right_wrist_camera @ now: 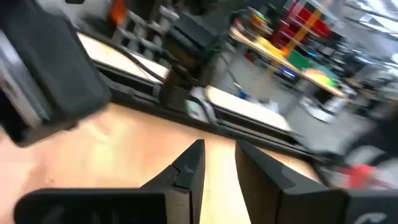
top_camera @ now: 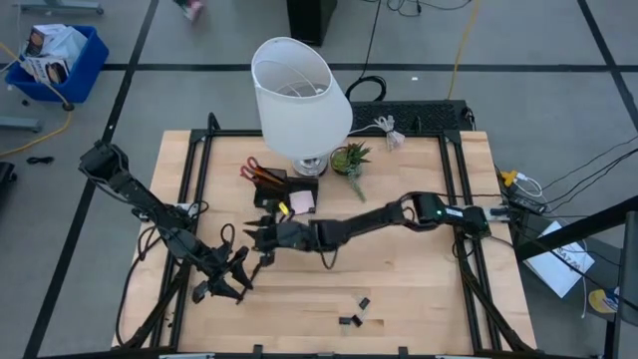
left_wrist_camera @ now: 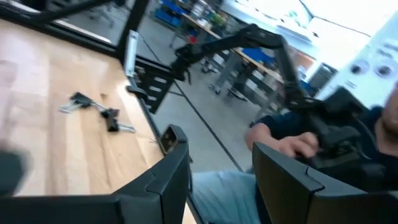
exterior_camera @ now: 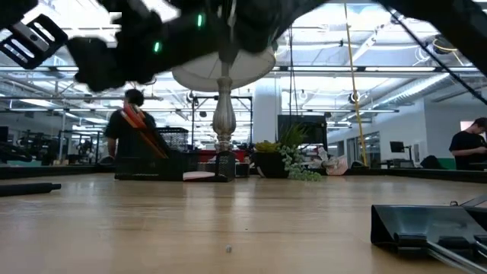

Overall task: Pick and place office supplies into organizer
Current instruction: Put the black binder clip into the black desk organizer

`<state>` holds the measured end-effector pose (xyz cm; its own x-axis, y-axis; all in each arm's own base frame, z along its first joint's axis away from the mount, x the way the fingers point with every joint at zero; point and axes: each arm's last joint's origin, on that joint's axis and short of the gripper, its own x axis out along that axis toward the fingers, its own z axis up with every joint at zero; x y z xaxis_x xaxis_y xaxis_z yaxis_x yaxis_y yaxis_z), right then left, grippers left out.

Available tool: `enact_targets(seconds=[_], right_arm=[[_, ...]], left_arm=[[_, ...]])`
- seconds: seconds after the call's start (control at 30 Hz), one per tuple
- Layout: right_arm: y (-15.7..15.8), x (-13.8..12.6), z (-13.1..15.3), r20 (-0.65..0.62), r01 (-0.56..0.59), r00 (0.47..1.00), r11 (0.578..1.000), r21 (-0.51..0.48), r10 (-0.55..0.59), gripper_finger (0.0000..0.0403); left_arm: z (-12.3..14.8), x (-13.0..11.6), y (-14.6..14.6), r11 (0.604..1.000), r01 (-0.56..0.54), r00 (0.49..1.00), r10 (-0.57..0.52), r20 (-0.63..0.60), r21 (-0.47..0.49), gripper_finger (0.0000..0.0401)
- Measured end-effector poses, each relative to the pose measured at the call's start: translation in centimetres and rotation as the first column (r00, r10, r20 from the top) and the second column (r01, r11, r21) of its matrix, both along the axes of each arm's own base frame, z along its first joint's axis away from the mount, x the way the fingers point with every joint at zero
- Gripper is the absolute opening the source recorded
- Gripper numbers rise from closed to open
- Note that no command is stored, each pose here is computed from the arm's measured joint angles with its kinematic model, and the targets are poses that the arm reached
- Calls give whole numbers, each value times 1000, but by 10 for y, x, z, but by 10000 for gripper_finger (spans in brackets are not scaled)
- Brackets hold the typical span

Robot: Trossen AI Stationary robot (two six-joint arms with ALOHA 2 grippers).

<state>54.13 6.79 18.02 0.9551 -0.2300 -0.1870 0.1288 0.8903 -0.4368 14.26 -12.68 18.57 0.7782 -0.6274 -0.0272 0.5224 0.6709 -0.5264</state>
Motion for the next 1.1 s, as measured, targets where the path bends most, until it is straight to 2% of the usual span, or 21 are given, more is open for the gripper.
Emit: enact_targets(seconds=[0.1,0.17,0.33,0.43,0.6,0.77,0.83,0.9,1.0,1.1], right_arm=[[20,-12,19,-57,109,992,992,-56,-112,78],[33,-23,28,-110,152,981,987,-48,-157,76],[65,-61,28,-166,137,979,986,95,-120,71],[84,-97,22,-188,140,976,980,139,-113,67],[107,-161,32,-155,132,984,954,270,-92,57],[116,-216,19,-163,141,984,882,450,-74,51],[119,-233,14,-162,153,984,830,537,-76,55],[121,-250,2,-192,186,978,779,599,-85,70],[125,-268,-17,-257,219,964,725,653,-60,108],[132,-283,-29,-319,210,947,686,697,33,141]], left_arm=[[0,1,1,999,-30,999,29,-26,-29,179],[0,0,1,999,-30,999,29,-25,-26,179],[-1,1,1,999,-47,999,47,-21,-6,179],[-1,1,2,996,-90,996,90,-2,18,179],[-6,2,4,986,-151,988,153,-18,74,179],[-8,4,7,966,-232,972,236,-17,114,179],[-8,5,8,963,-247,968,250,-15,112,179],[-8,6,10,961,-254,966,257,-16,113,179],[-8,7,11,958,-262,964,266,-16,112,179],[-9,8,12,956,-269,962,273,-19,118,179]])
